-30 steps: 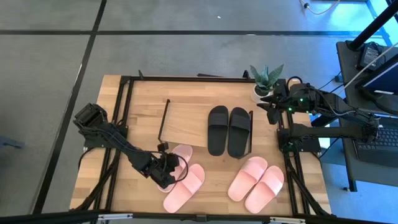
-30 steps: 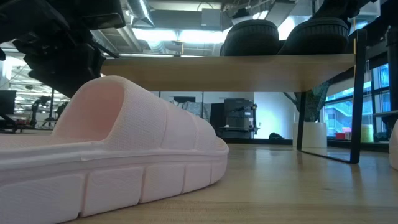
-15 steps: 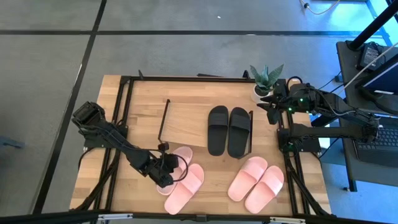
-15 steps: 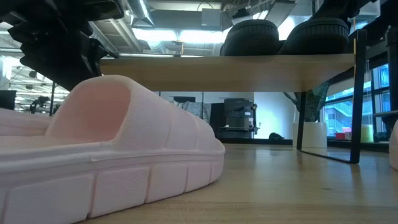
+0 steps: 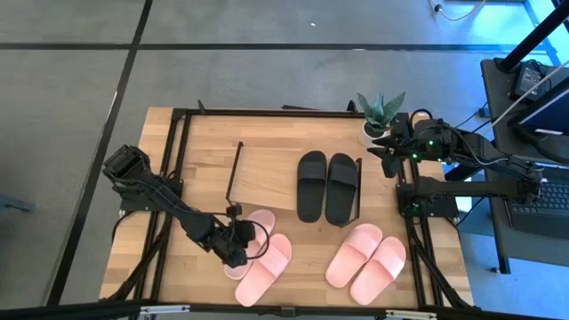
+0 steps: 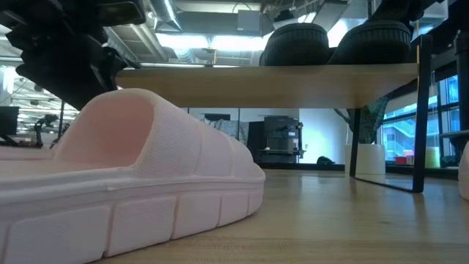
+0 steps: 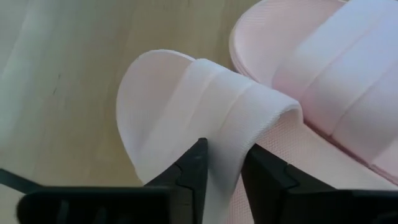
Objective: Pick and place slides into the shelf
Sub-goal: Put the left pink slides under the shelf
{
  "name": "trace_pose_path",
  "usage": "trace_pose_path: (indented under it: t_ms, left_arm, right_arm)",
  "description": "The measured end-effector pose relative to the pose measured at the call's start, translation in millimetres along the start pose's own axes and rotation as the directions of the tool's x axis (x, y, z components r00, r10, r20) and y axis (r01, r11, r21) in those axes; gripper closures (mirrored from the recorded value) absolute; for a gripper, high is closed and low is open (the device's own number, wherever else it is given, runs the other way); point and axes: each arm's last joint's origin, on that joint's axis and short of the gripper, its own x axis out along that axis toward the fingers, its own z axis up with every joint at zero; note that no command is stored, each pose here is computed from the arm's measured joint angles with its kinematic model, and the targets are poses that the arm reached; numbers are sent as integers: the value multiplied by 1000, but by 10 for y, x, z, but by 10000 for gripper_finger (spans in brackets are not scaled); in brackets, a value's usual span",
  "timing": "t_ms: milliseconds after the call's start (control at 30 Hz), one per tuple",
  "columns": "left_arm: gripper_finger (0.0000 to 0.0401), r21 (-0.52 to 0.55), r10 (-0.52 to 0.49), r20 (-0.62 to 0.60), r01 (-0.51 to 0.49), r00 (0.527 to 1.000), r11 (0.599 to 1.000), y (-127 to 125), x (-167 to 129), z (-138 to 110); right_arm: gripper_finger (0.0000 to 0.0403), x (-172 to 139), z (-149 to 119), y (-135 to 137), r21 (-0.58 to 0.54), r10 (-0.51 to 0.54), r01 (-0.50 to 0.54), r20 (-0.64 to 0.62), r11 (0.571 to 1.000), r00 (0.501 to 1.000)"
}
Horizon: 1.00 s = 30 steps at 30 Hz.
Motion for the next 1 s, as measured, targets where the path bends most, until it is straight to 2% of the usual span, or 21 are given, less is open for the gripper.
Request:
trace_pose_path:
  t_ms: [200, 333, 600, 700, 833, 1000]
  left_arm:
    - [259, 2, -3, -6, 3, 1000, 1000, 0, -4, -3]
    - [236, 13, -47, -18, 48, 999, 999, 10, -63, 16]
    - [230, -18, -102, 34, 103, 994, 995, 165, -399, 119]
    - [230, -27, -157, 54, 159, 986, 987, 237, -569, 157]
    - [230, 16, -324, 36, 324, 945, 946, 315, -798, 190]
    - [230, 123, -513, -66, 518, 856, 847, 270, -931, 137]
  right_arm:
    - [243, 1, 0, 0, 2, 0, 0, 0, 1000, 1000]
    - [243, 0, 0, 0, 4, 0, 0, 0, 1000, 1000]
    - [244, 1, 1, 0, 9, 0, 0, 0, 1000, 1000]
    - [243, 0, 1, 0, 9, 0, 0, 1, 1000, 1000]
    - [243, 1, 1, 0, 10, 0, 0, 1, 1000, 1000]
    - [243, 1, 1, 0, 11, 0, 0, 1, 1000, 1000]
